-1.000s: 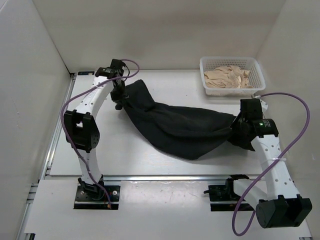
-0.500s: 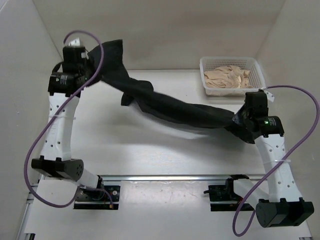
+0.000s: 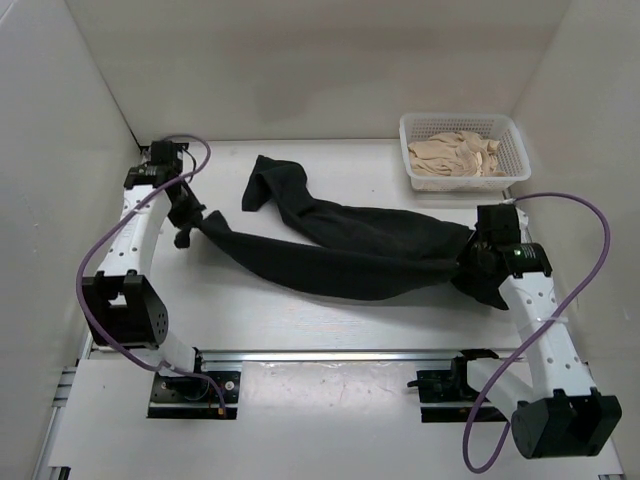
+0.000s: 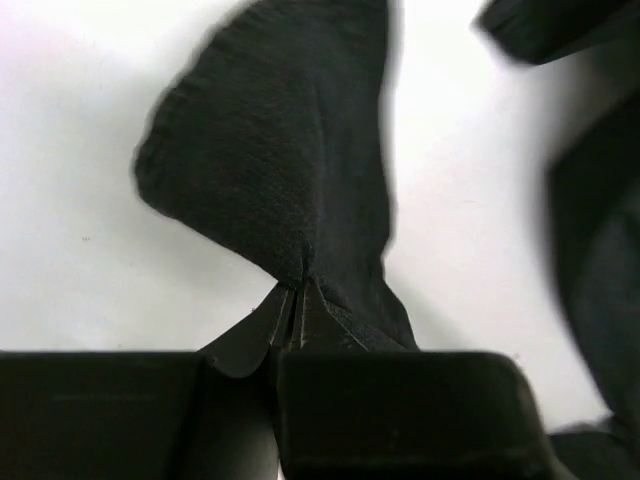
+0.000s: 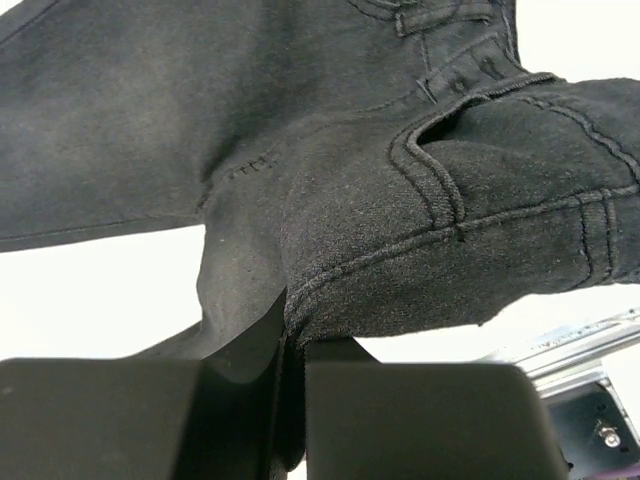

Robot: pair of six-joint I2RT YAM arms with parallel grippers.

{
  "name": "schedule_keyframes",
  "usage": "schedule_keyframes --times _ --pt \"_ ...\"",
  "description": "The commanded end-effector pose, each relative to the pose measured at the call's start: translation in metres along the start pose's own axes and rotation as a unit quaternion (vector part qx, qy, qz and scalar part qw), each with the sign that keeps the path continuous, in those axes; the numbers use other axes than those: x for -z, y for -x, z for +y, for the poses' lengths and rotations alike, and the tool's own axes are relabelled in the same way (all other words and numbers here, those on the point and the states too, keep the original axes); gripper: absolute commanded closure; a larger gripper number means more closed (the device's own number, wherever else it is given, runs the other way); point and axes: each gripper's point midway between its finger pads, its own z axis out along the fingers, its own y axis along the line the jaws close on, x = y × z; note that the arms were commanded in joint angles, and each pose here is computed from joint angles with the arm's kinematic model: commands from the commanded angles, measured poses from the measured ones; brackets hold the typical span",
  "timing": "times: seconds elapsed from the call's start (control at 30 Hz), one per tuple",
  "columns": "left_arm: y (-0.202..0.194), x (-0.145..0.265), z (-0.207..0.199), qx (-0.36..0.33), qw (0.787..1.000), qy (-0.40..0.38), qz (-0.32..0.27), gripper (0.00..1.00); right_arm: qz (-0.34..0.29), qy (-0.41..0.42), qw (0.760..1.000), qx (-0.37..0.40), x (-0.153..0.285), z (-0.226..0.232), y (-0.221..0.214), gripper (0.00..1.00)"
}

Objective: Fold and stack the trousers
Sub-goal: Flatten the trousers out

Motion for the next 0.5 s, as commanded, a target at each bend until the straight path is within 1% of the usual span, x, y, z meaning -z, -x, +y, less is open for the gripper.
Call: schedule_keyframes --times 0.0,0.07,0.1,0.13,0.17,0.2,0.23,0.27,0.3,0.33,0.37,0.4,0.43,0.47 --pt "0.072 0.034 -0.019 0.018 0.994 -0.039 -0.102 0.9 -0.072 0.02 0.997 -0.005 0.014 0.022 0.056 1.0" --pt "0.092 0.052 -0.028 0.021 0.991 -0.051 -0.123 0.9 -0.094 0.01 0.995 -0.009 0.016 0.032 0.086 1.0" --pt "0.113 0.075 -0.032 0.028 0.986 -0.062 -0.149 0.9 -0.098 0.011 0.995 -0.004 0.016 0.04 0.098 1.0" --pt "0.124 0.09 -0.029 0.036 0.983 -0.064 -0.169 0.9 -0.135 0.028 0.99 -0.015 0.037 0.051 0.127 1.0" --pt "0.132 0.104 -0.03 0.038 0.979 -0.068 -0.186 0.9 -0.146 0.034 0.989 -0.013 0.044 0.055 0.137 1.0" --pt "0.149 0.121 -0.023 0.058 0.972 -0.07 -0.216 0.9 -0.156 0.04 0.987 -0.016 0.051 0.058 0.143 1.0" --pt "0.15 0.131 -0.017 0.064 0.97 -0.069 -0.224 0.9 -0.162 0.044 0.986 -0.017 0.055 0.059 0.147 1.0" --pt "0.152 0.137 -0.012 0.069 0.968 -0.069 -0.231 0.9 -0.149 0.049 0.987 -0.018 0.052 0.061 0.141 1.0" --pt "0.147 0.131 -0.001 0.082 0.97 -0.061 -0.221 0.9 -0.145 0.057 0.987 -0.022 0.054 0.06 0.134 1.0" --pt "0.143 0.137 0.006 0.087 0.968 -0.061 -0.229 0.9 -0.135 0.06 0.989 -0.025 0.051 0.058 0.124 1.0" --pt "0.139 0.135 0.012 0.091 0.968 -0.057 -0.228 0.9 -0.112 0.064 0.991 -0.027 0.045 0.055 0.108 1.0" --pt "0.133 0.129 0.023 0.107 0.968 -0.048 -0.223 0.9 -0.077 0.055 0.995 -0.035 0.032 0.042 0.074 1.0" --pt "0.109 0.101 0.036 0.117 0.975 -0.023 -0.187 0.9 -0.056 0.056 0.996 -0.039 0.025 0.036 0.054 1.0" --pt "0.095 0.105 0.042 0.125 0.973 -0.026 -0.19 0.9 -0.03 0.055 0.997 -0.043 0.019 0.029 0.03 0.97"
